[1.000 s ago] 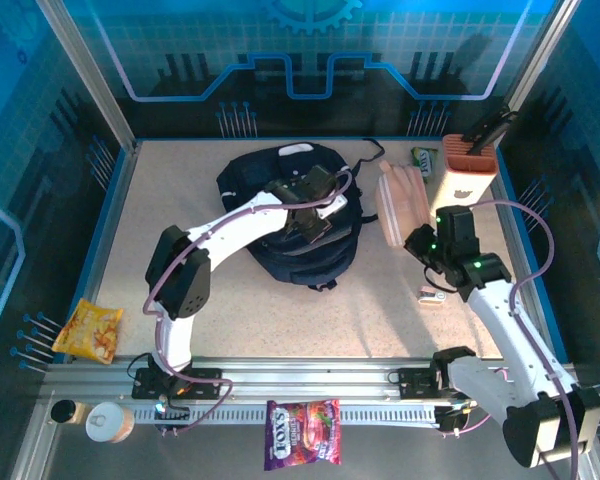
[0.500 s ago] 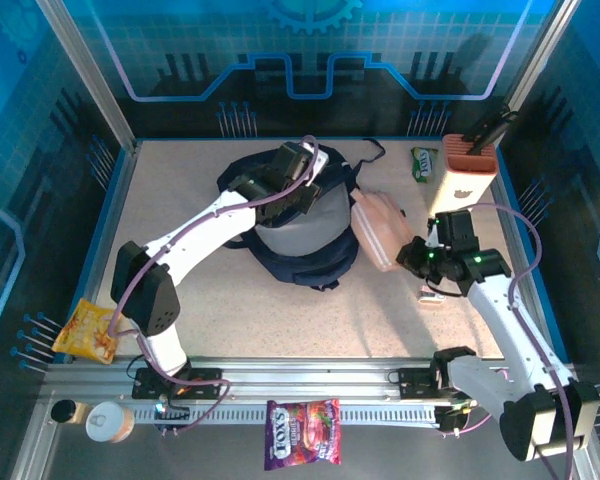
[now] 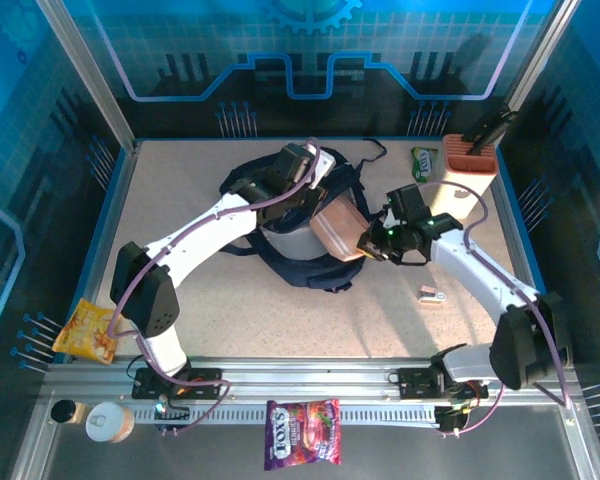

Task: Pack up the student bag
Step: Place the pencil pouch in the student bag.

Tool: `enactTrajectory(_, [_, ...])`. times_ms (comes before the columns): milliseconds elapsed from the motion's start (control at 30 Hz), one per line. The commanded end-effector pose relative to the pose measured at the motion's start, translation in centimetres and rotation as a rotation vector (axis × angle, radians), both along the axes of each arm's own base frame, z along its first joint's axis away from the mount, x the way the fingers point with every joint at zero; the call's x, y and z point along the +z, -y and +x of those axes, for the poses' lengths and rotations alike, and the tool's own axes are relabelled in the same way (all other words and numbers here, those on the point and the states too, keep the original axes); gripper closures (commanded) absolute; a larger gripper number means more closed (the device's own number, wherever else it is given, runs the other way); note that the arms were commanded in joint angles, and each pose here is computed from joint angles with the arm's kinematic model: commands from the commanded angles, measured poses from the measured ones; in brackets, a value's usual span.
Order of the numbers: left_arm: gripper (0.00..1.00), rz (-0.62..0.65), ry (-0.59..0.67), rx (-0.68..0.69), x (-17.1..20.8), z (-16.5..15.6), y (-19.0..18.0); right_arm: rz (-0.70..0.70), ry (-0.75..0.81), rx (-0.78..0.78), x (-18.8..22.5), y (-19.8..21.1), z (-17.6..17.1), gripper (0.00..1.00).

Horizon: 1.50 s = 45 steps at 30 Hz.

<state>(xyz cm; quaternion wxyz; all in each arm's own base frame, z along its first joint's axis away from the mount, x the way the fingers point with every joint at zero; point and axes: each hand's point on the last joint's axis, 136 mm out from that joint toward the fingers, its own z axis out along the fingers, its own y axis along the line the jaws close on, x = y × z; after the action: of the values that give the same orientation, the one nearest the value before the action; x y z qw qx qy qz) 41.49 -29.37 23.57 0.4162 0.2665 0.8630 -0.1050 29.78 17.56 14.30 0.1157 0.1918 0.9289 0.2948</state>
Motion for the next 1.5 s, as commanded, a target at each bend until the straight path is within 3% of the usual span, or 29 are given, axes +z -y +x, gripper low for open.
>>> enactTrajectory(0, [1.00, -0.165, 0.146, -0.057, 7.2, -1.0, 1.5, 0.097, 0.061, -0.056, 2.1, -1.9, 3.3, 1.00])
enactTrajectory(367, [1.00, -0.203, 0.137, -0.061, 7.6, -1.8, 1.4, 0.205, 0.052, -0.087, 1.2, -6.2, 8.7, 1.00])
enactTrajectory(700, [1.00, -0.259, 0.119, -0.026, 8.1, -1.0, 1.7, 0.358, 0.192, -0.189, -1.5, -10.5, 13.7, 1.00])
enactTrajectory(933, [1.00, -0.266, 0.114, -0.027, 8.4, -1.0, 1.4, 0.364, 0.266, -0.200, -2.3, -12.2, 15.8, 0.99])
enactTrajectory(1167, [1.00, -0.265, 0.088, 0.015, 7.5, -0.2, 0.3, 0.377, 0.235, -0.197, -2.8, -11.1, 13.7, 0.64])
enactTrajectory(1467, [1.00, -0.289, 0.044, 0.030, 6.1, 0.2, -0.2, 0.249, 0.186, -0.183, -2.6, -5.7, 5.8, 0.46])
